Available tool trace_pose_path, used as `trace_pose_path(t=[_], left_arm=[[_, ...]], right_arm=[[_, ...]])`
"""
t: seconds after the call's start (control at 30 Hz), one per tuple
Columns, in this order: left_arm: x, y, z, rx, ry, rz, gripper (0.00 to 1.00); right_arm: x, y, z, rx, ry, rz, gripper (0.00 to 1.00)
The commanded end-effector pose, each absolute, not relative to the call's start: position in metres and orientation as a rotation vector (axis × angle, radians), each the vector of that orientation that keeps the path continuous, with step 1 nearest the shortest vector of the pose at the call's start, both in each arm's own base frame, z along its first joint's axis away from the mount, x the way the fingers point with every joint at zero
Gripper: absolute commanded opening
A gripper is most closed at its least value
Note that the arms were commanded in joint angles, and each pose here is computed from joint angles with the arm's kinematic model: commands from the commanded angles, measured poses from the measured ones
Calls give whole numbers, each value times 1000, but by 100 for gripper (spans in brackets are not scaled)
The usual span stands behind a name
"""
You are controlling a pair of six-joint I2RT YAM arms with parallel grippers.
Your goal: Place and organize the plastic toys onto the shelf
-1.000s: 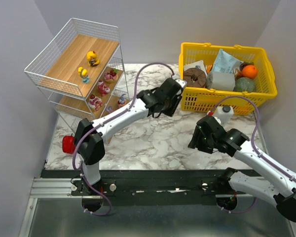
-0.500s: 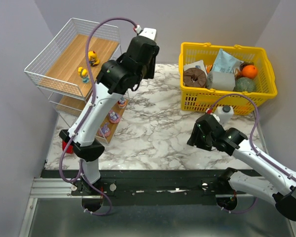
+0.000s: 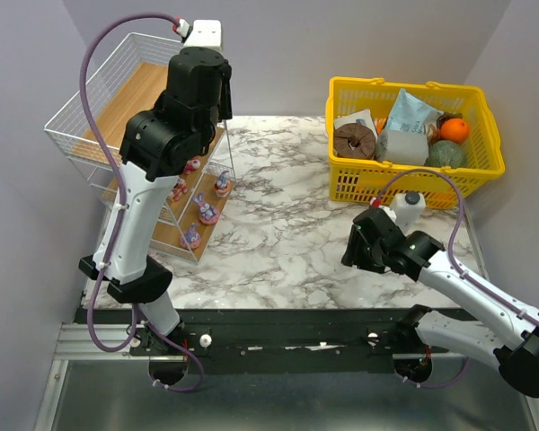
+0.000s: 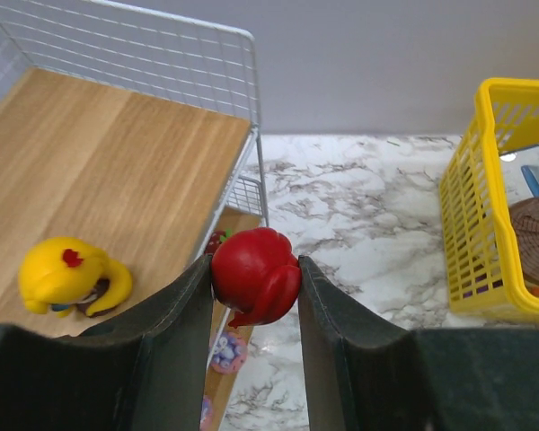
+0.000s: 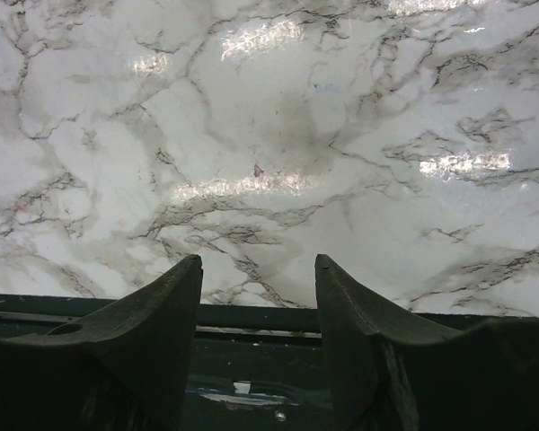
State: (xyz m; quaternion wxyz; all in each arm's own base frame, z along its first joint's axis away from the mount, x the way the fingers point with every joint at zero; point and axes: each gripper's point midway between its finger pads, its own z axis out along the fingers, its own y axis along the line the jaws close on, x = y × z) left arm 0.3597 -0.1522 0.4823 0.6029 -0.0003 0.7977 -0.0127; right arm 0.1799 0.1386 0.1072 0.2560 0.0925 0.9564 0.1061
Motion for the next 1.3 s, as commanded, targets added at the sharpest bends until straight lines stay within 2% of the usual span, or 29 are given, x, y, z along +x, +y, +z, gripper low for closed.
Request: trace_pose_path(t=[0.0,0.33,0.9,1.27], left_arm=[[354,-123,521,-69,1721,52,4],[377,-107,521,-55,1699,170,9],[408,-108,502,44,1745,152,11],[424,-108,467,57,1847,168,16]], right_arm=[[188,132,106,241,2565,234,61],[192,134,106,237,2565,229,61],[193,136,101,247,2583,215,61],[194,136,98,255,2586,210,61]])
